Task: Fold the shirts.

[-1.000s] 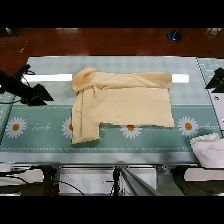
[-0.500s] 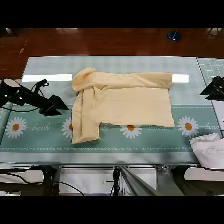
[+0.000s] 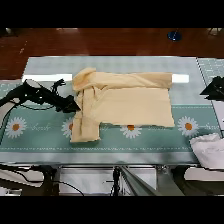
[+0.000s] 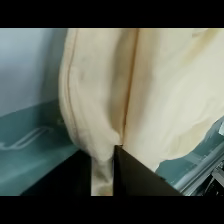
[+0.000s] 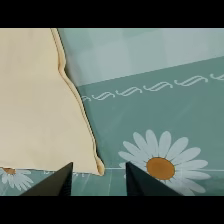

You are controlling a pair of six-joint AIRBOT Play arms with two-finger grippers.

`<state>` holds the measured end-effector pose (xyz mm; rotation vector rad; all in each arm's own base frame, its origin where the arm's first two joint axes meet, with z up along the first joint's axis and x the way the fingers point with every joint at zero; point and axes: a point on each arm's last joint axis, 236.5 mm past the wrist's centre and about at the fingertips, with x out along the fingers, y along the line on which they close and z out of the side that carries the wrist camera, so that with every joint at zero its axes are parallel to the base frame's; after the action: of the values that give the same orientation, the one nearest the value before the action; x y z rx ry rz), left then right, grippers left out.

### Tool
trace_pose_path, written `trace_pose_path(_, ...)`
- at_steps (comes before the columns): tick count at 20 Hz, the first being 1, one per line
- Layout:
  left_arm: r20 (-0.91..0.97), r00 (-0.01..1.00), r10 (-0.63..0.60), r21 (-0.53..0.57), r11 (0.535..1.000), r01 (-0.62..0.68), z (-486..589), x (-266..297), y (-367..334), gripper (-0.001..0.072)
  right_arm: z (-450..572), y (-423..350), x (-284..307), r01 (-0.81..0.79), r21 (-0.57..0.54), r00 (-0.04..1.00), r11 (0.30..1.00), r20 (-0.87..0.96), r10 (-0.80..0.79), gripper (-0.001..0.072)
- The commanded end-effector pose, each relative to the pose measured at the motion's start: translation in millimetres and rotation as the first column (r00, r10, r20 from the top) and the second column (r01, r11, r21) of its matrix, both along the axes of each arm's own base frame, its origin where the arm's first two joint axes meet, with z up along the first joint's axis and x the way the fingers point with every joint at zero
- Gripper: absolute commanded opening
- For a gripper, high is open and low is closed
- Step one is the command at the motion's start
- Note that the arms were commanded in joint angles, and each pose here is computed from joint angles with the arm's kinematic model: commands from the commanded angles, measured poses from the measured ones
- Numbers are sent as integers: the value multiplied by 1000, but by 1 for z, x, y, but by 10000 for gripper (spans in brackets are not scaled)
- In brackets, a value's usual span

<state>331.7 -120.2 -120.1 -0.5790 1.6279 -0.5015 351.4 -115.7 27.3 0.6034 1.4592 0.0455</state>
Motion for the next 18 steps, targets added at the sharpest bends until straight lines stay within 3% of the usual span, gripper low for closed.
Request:
trace_pose_path(1,37,999,3,48,999,-4,-15,9,1,73,6,-1,1,5,-15,1000,1000,23,-4,381)
trace_pose_path(2,31,1000,-1,44,999,0,-15,7,1,30,9,-2,2,7,-22,999,1000,33,-6,381)
trace_pose_path(10,57,998,-31,7,1000,30,23,0,4,28,1,-5,-24,-3,-23,998,1000,-62,1,384)
trace_pose_path(15,100,995,12,6,1000,-12,42,7,21,29,-51,43,-74,49,251,979,967,-204,4,466)
trace_pose_path(18,94,995,15,5,1000,-15,42,7,21,28,-79,62,-97,46,298,968,954,-248,30,466)
